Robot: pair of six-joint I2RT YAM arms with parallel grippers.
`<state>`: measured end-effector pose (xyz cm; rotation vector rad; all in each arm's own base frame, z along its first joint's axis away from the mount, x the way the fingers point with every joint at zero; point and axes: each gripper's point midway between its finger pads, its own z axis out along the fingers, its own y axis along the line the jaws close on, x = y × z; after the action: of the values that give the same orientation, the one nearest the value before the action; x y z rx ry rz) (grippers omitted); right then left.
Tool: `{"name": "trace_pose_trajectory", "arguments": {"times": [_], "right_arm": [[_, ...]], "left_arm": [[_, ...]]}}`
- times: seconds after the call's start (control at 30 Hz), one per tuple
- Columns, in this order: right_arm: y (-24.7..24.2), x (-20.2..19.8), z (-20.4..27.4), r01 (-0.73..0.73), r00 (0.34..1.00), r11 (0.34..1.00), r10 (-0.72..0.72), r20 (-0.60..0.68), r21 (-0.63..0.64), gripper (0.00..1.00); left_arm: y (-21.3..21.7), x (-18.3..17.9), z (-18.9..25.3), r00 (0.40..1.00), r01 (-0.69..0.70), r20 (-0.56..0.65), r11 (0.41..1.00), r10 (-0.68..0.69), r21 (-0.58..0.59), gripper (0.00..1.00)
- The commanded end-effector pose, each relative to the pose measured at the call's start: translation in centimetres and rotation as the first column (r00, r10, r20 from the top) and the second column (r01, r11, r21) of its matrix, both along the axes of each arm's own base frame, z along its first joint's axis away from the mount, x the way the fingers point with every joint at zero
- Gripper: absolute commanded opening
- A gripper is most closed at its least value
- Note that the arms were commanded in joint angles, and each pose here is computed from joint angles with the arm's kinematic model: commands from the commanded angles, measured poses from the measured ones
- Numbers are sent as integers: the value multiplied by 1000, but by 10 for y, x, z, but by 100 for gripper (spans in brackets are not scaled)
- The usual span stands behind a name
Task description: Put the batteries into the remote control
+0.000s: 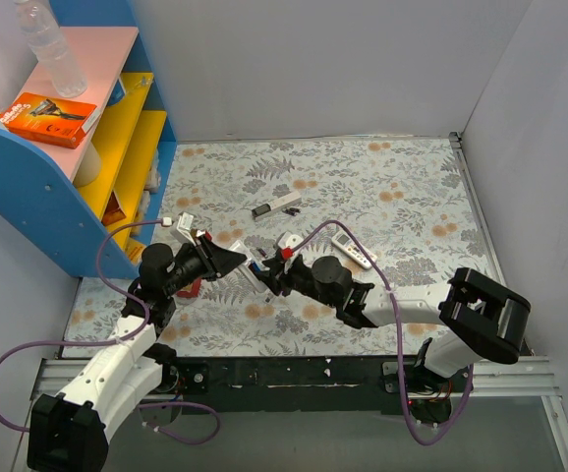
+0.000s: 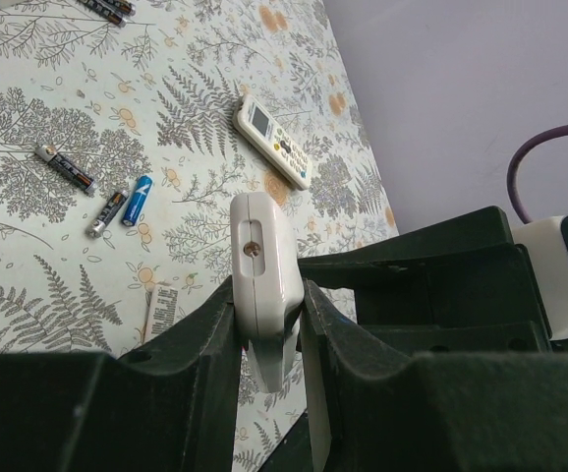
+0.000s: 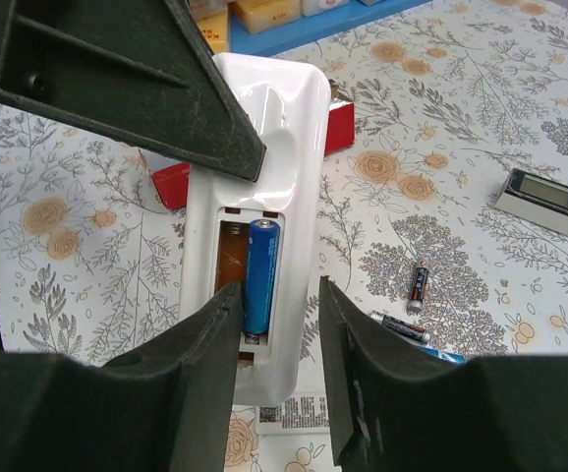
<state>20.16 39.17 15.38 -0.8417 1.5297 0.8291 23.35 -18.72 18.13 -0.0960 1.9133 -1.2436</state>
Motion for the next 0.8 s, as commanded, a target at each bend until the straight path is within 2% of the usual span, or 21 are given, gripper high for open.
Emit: {"name": "trace_pose_trajectory", "arguments": {"times": [0.0,0.13,0.3,0.6,0.77], "right_arm": [[4,2,15,-13,1000,1000,13,10,8,44],[5,-1,16,-32,999,999,32,4,6,46],[6,-4,20,-48,999,999,49,-3,10,53],[6,-13,26,-83,996,996,83,-26,20,56],[2,-15,30,-84,996,996,84,-28,21,62]], "left_arm": [[-7,-1,28,997,42,59,999,-40,-34,0],[-6,0,24,999,32,40,999,-31,-28,0],[-5,1,22,999,26,32,1000,-26,-14,0],[-2,6,16,1000,2,9,1000,-2,14,0],[0,7,13,1000,-3,5,1000,3,31,0]]}}
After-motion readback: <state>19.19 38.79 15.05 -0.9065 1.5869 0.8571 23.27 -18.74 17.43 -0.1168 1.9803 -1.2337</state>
